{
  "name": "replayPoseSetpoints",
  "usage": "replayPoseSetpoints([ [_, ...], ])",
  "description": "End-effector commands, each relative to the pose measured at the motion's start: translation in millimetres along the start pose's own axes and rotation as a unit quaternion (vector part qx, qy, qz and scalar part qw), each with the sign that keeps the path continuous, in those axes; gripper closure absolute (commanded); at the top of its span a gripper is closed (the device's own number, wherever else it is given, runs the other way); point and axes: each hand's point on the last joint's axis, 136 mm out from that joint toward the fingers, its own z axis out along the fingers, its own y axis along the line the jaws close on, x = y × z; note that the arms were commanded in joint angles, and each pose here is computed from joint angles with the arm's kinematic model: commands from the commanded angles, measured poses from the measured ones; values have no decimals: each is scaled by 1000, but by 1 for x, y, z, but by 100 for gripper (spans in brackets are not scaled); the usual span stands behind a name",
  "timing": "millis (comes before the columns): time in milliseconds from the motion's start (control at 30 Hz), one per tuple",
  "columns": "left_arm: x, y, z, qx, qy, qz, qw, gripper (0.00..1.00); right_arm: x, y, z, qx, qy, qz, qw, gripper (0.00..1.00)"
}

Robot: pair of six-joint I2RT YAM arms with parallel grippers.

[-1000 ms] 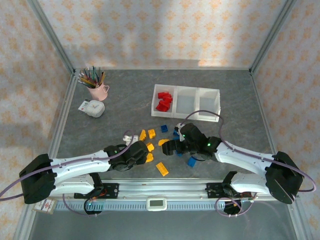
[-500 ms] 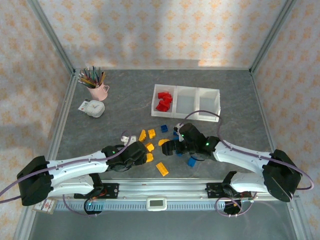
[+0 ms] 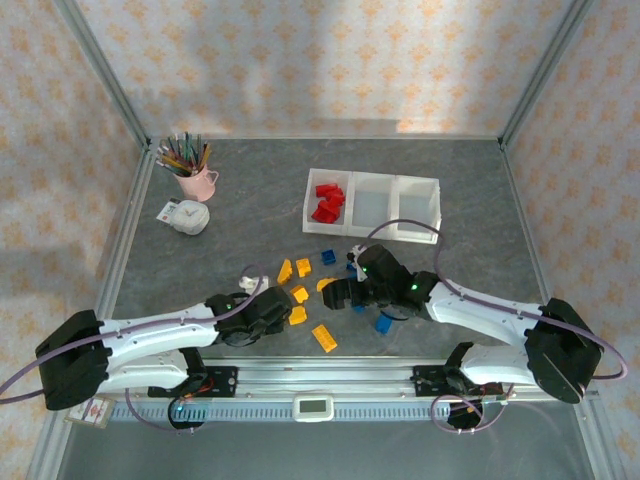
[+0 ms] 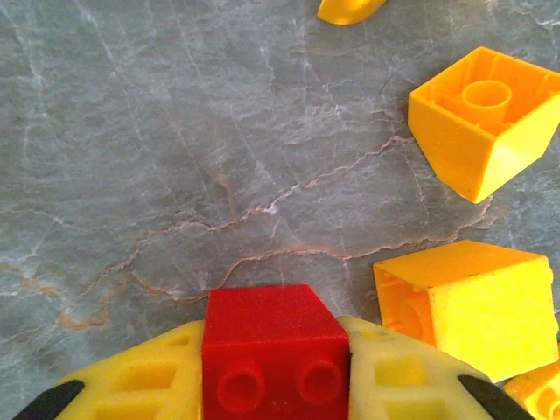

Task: Sort the legos into containers by color
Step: Pick up the lego from the middle-left of the table, then place the lego in the container.

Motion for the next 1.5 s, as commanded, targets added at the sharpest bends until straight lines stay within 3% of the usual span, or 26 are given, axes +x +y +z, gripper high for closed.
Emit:
replayPoseSetpoints([
  [0,-26,-5,-23,-6,-44,-4,999,71,-24,7,-11,8,-40,-6,999,0],
  [167,-76,-39,-60,25,-114,-1,993,72,-49,-4,-29,30,-77,25,996,0],
  [367,-169,-88,-78,50,-201,-2,978,73,-91,-42,-52,57,-133,83,986,0],
  [533,-239,-134,-57,57,-236,16,970,73,-115,-73,-66,88,-163,111,976,0],
  [733,-301,-168,0,10,-232,45,972,72,-123,-88,-69,100,-173,119,973,0],
  [933,-326,-172,53,-15,-209,36,977,68,-122,-95,-63,111,-162,118,973,0],
  [1133,-336,-179,63,-16,-214,51,975,48,-125,-95,-59,115,-153,109,975,0],
  [1333,-341,-167,17,-16,-238,38,970,44,-125,-84,-59,147,-140,69,977,0],
  [1467,-325,-159,-27,39,-250,24,967,41,-121,-69,-54,162,-121,37,979,0],
])
